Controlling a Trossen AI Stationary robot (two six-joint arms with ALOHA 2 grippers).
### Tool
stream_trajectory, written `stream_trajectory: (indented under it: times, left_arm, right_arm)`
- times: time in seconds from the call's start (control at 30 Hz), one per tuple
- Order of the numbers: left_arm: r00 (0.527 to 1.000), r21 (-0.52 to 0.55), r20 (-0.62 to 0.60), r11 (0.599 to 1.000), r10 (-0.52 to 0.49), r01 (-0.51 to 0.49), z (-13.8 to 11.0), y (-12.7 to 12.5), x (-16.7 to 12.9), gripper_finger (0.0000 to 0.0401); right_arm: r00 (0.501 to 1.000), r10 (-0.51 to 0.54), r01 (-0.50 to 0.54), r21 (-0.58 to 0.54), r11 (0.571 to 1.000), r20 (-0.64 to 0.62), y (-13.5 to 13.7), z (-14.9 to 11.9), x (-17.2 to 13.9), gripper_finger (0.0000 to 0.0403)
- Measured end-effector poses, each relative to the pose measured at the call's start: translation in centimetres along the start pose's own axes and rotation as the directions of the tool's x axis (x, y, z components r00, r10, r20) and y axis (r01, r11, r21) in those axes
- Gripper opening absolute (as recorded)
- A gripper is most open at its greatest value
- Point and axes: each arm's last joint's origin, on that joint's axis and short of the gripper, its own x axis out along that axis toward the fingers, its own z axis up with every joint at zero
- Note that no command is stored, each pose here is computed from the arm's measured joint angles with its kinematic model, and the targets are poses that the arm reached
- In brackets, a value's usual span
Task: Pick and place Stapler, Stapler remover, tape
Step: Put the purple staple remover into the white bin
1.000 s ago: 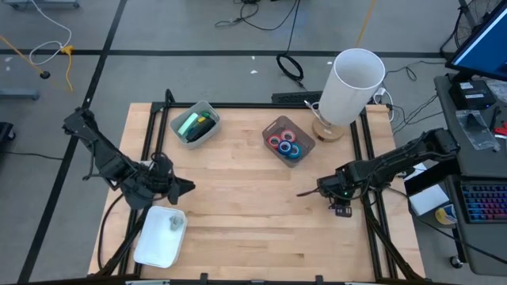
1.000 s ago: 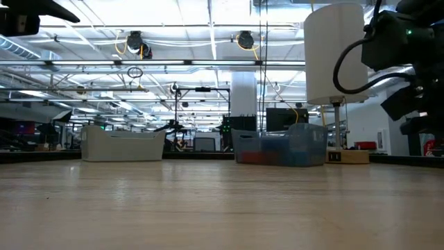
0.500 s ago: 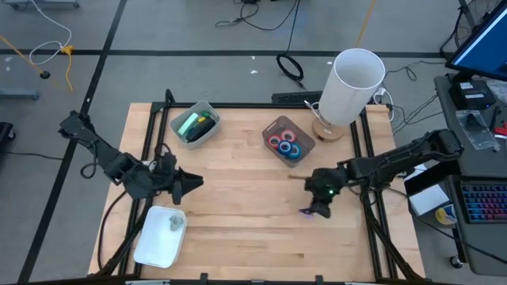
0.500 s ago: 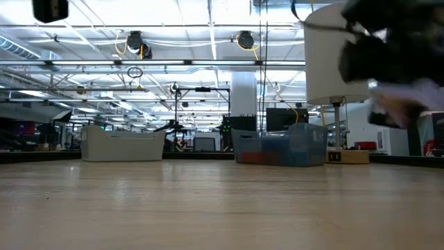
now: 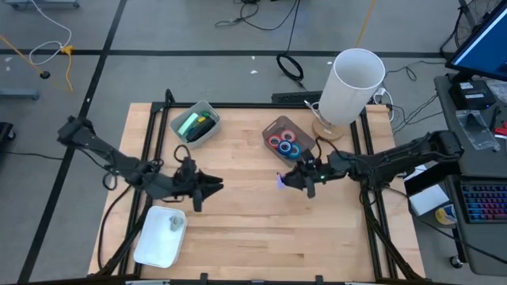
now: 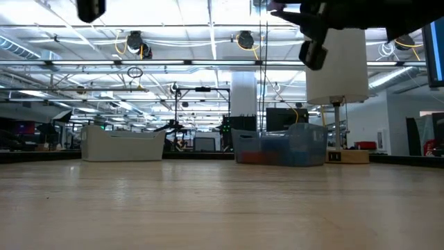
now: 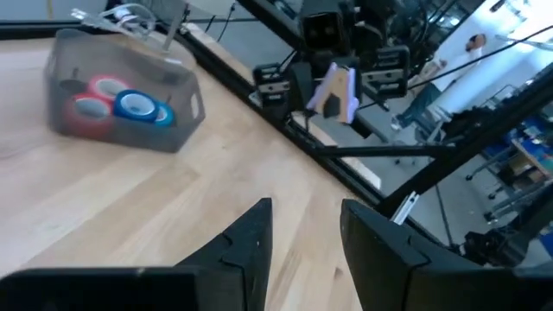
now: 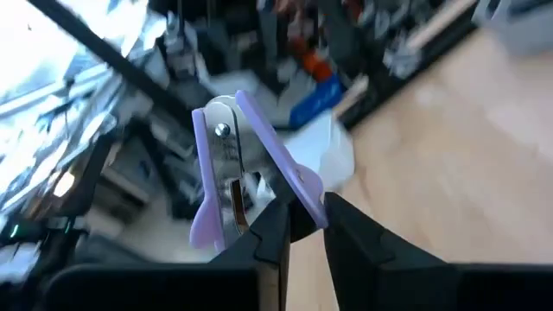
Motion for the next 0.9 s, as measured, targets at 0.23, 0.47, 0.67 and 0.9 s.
stream_trajectory:
  times: [0.23, 0.47, 0.67, 0.9]
  left_arm:
    - [0.996, 0.010, 0.002, 0.996, -0.091, 0.091, 0.0, 0.0, 3.9, 0.0136]
    - [0.980, -0.030, -0.023, 0.980, -0.199, 0.199, 0.1, 0.7, 7.3, 0.0136]
    - [0.964, -0.049, -0.025, 0.963, -0.265, 0.264, 0.0, 1.2, 9.2, 0.0136]
    - [0.967, -0.060, 0.004, 0.965, -0.256, 0.256, 0.8, 2.0, 10.0, 0.0136]
  right_arm:
    - [0.997, 0.010, -0.008, -0.019, 1.000, 0.076, -0.2, 0.4, 1.4, 0.0044]
    - [0.997, 0.007, -0.002, -0.068, 0.998, 0.079, 0.1, 1.1, 3.5, 0.0044]
    - [0.996, 0.005, 0.001, -0.077, 0.997, 0.086, 0.0, 1.9, 5.0, 0.0045]
    - [0.999, 0.016, -0.012, -0.077, 0.997, 0.046, -0.4, 2.3, 6.7, 0.0045]
